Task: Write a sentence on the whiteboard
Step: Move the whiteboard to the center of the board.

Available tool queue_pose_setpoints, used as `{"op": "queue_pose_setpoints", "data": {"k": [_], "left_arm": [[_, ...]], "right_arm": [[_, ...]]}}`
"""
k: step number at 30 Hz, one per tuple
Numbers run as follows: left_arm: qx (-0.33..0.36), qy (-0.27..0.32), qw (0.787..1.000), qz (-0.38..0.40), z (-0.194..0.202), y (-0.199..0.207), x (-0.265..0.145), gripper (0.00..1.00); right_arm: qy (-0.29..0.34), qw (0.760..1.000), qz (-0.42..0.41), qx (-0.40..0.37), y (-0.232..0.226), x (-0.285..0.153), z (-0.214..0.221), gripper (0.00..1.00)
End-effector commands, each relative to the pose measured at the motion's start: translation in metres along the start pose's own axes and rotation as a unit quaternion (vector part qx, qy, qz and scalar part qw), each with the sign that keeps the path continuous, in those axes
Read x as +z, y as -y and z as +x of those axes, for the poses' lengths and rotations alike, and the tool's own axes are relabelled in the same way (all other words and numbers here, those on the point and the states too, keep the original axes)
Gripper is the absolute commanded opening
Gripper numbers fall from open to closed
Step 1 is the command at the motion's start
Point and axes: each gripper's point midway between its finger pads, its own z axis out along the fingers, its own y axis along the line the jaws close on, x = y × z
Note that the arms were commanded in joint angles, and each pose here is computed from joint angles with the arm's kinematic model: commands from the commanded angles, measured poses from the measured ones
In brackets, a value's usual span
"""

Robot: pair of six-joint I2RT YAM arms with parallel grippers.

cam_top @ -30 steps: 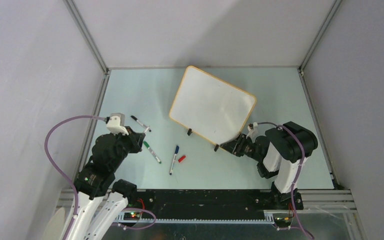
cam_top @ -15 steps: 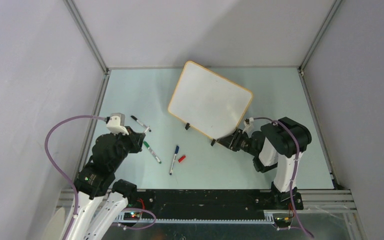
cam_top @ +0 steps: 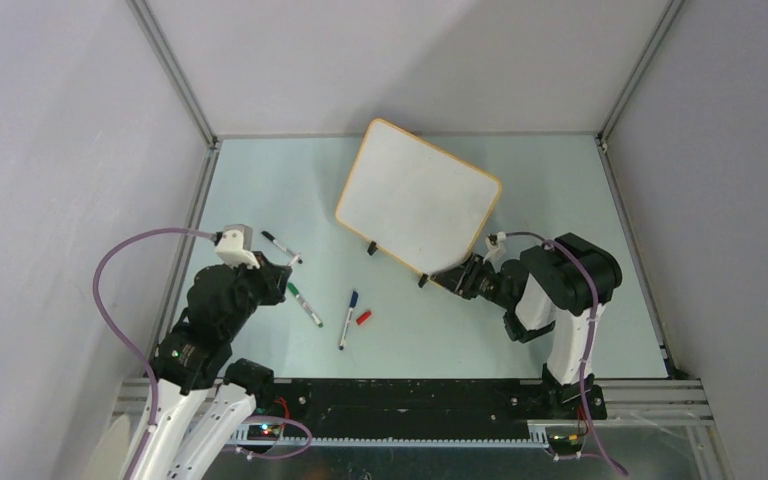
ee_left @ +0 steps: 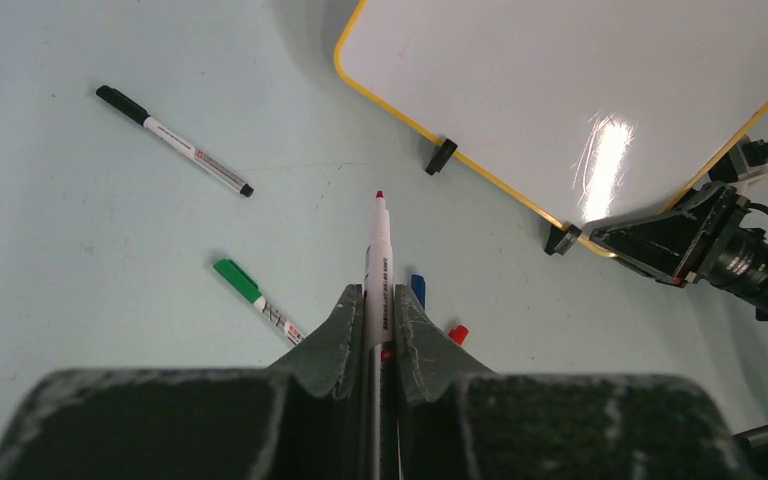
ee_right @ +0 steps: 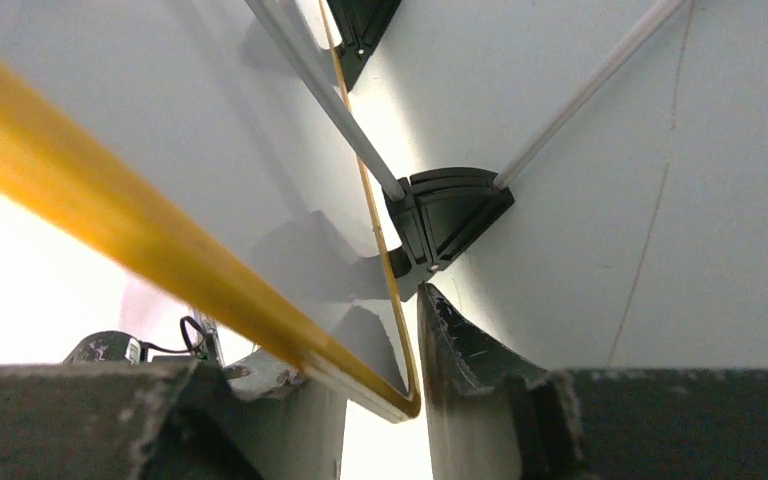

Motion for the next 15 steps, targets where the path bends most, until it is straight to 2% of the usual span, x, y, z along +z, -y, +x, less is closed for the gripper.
{"op": "queue_pose_setpoints", "data": {"k": [1, 15], "left_arm": [[0.011, 0.002, 1.000, -0.006, -0.001, -0.002, 0.003, 0.00], [0.011, -0.001, 1.000, -0.007, -0.001, -0.002, 0.004, 0.00]], "right_arm": [[0.030, 0.999, -0.010, -0.013, -0.011, -0.008, -0.015, 0.34], [0.048, 0.999, 0.003, -0.019, -0.012, -0.029, -0.016, 0.19]]}}
